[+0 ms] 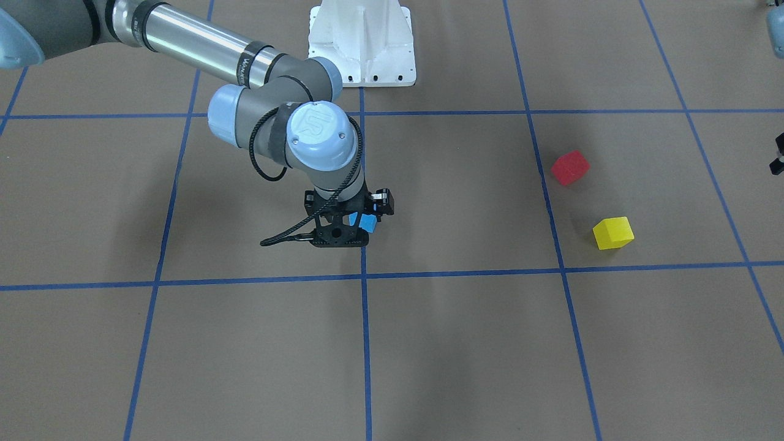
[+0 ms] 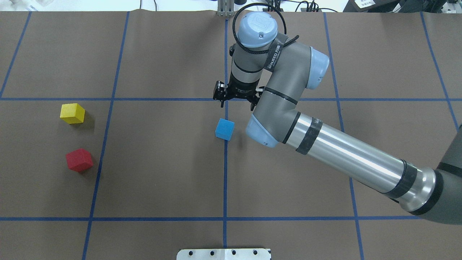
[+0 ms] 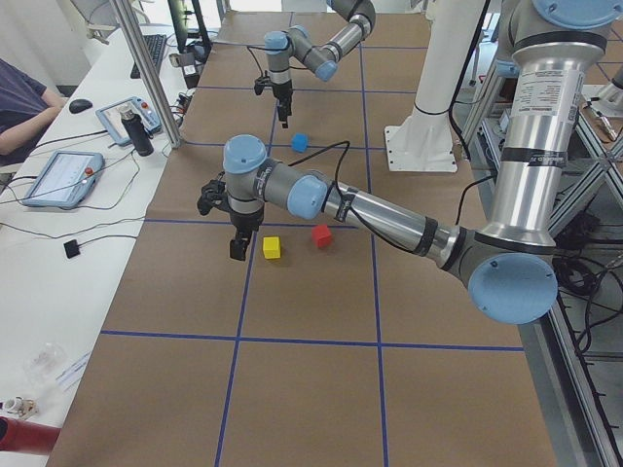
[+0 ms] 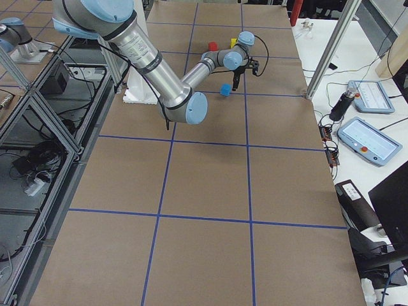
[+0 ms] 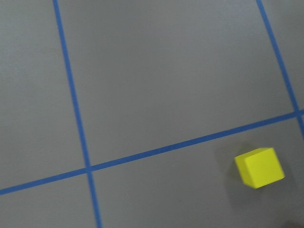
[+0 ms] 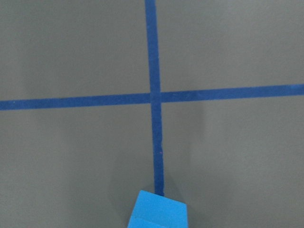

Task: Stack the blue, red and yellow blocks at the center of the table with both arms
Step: 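Raise the right gripper away while the left gripper reaches down to the red cube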

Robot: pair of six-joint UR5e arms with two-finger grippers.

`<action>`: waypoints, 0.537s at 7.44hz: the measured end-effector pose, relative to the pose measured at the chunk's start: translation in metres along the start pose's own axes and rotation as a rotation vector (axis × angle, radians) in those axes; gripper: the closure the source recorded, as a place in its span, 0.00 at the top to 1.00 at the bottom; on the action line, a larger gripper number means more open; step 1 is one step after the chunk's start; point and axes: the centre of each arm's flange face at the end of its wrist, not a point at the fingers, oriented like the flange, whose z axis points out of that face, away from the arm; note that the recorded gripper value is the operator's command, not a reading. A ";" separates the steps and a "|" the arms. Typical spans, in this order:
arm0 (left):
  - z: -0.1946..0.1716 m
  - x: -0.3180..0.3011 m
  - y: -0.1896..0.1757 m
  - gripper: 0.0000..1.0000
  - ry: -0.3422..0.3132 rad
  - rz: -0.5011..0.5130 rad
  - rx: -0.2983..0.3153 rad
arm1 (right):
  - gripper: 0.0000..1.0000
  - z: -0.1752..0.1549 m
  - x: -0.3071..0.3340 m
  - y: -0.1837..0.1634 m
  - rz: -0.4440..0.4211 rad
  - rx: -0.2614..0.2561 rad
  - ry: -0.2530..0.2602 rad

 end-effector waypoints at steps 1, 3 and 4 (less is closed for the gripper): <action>0.018 0.046 -0.001 1.00 0.019 -0.109 -0.016 | 1.00 -0.016 0.031 -0.017 0.028 0.025 0.006; 0.070 0.132 0.028 1.00 0.003 -0.266 0.003 | 1.00 -0.043 0.110 -0.044 0.013 0.063 0.030; 0.101 0.158 0.055 1.00 -0.015 -0.307 0.020 | 1.00 -0.051 0.148 -0.053 -0.013 0.069 0.043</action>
